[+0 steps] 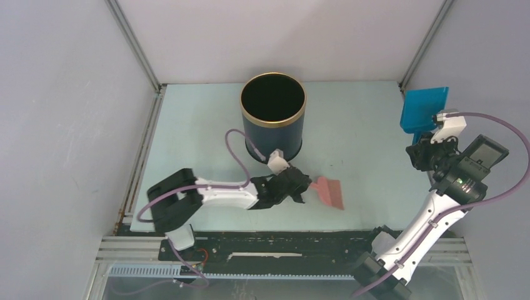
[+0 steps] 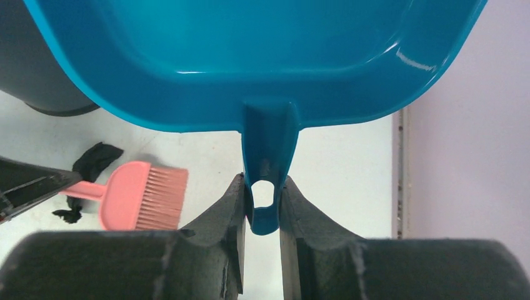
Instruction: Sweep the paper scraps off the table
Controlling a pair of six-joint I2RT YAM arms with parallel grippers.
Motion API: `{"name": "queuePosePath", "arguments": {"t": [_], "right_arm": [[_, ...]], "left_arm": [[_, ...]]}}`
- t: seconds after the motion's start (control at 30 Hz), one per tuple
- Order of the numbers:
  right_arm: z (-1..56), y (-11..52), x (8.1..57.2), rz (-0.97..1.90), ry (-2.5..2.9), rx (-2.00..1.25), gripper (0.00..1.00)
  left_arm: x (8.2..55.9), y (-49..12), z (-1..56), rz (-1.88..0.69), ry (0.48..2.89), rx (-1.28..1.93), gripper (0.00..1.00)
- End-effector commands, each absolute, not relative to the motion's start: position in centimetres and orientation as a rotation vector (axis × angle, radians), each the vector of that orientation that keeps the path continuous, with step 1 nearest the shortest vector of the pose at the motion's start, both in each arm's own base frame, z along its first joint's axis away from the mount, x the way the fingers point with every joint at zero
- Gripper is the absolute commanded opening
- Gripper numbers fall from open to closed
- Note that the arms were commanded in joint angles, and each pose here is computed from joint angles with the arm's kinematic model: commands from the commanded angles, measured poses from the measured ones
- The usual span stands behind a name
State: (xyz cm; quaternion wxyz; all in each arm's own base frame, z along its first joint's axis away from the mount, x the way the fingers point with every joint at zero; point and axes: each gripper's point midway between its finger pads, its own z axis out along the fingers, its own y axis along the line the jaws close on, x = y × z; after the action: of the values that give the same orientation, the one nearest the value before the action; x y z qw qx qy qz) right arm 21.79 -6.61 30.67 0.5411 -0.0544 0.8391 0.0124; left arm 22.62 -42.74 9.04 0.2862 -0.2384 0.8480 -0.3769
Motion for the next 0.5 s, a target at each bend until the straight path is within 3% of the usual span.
{"name": "queuePosePath", "arguments": {"t": [0.0,0.3,0.47], "right_arm": [[32.0,-5.1,22.2,0.099,1.958,-0.160,0.00],[30.8,-3.9,22.3,0.098,2.009,-0.260,0.00],[28.1,-1.2,21.9,0.134,2.085,-0.490,0.00]], "left_arm": [[20.9,-37.3,9.8,-0.853,2.229,-0.570,0.00],[17.7,-29.7,11.7,-0.639,2.202,-0.418,0.00],[17.7,-24.1,15.5,-0.571,2.100,-0.341,0.00]]}}
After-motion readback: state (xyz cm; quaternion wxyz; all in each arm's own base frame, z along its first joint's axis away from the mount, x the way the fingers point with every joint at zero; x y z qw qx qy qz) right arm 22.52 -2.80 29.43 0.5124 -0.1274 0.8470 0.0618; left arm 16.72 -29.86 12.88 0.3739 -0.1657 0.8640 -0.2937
